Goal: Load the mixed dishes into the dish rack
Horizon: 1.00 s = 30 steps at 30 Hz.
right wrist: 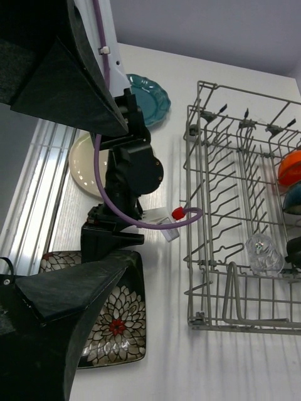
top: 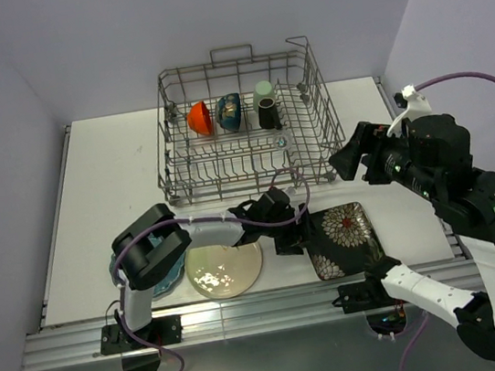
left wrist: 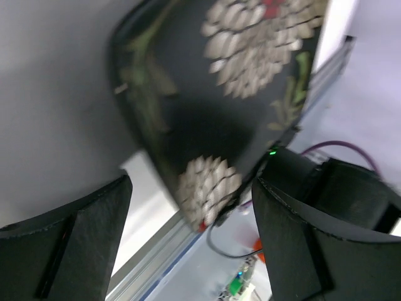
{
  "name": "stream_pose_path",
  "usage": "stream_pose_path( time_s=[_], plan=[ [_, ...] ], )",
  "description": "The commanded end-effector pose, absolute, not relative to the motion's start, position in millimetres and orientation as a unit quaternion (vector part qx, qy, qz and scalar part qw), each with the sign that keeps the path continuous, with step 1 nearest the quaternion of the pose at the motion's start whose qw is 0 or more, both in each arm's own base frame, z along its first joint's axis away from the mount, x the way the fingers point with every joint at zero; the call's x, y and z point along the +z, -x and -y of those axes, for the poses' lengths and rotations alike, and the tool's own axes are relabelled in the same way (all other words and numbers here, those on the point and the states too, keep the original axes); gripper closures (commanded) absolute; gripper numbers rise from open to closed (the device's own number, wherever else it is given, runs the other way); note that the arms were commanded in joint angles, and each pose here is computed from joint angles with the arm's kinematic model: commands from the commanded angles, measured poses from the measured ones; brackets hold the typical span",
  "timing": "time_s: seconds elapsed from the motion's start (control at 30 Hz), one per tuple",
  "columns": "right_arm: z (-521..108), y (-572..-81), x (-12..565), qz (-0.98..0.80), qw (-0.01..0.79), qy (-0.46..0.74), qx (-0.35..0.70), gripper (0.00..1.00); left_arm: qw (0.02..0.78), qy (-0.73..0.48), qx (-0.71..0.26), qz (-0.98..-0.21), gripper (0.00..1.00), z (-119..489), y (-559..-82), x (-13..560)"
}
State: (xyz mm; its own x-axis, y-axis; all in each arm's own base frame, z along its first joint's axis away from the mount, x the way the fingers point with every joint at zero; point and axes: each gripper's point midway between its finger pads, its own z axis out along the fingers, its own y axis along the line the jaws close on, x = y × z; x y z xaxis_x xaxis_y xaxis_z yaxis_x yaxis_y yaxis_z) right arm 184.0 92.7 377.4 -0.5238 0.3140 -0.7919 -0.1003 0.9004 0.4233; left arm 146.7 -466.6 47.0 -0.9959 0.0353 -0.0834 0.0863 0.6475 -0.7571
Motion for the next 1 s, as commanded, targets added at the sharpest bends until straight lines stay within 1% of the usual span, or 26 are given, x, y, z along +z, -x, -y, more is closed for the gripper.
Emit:
stream_pose_path(
  time_s=[0.0, 0.2, 0.43, 0.73, 0.83, 0.93, 0.97],
  plan=[
    [-85, -180, 383, -0.843, 0.494, -0.062, 0.202, 0.13, 0.018, -0.025, -0.456, -0.889, 0.16, 486, -147, 48],
    [-85, -177, 378, -0.844, 0.493, -0.063, 0.204, 0.13, 0.006, -0.018, -0.453, -0.891, 0.16, 484, -142, 38],
    [-84, -176, 380, -0.84, 0.497, -0.065, 0.208, 0.13, -0.021, -0.019, -0.45, -0.893, 0.2, 485, -133, 24],
    [-85, -178, 373, -0.842, 0.493, -0.07, 0.208, 0.13, -0.019, -0.027, -0.43, -0.902, 0.23, 477, -130, 12],
    [-86, -178, 370, -0.844, 0.489, -0.069, 0.208, 0.13, -0.026, -0.023, -0.424, -0.905, 0.26, 472, -127, 5],
    [-86, -179, 366, -0.847, 0.486, -0.071, 0.204, 0.13, -0.023, -0.025, -0.421, -0.907, 0.3, 470, -127, 2],
    [-86, -179, 366, -0.847, 0.485, -0.071, 0.204, 0.13, -0.018, -0.029, -0.419, -0.907, 0.33, 471, -129, 1]
  ],
)
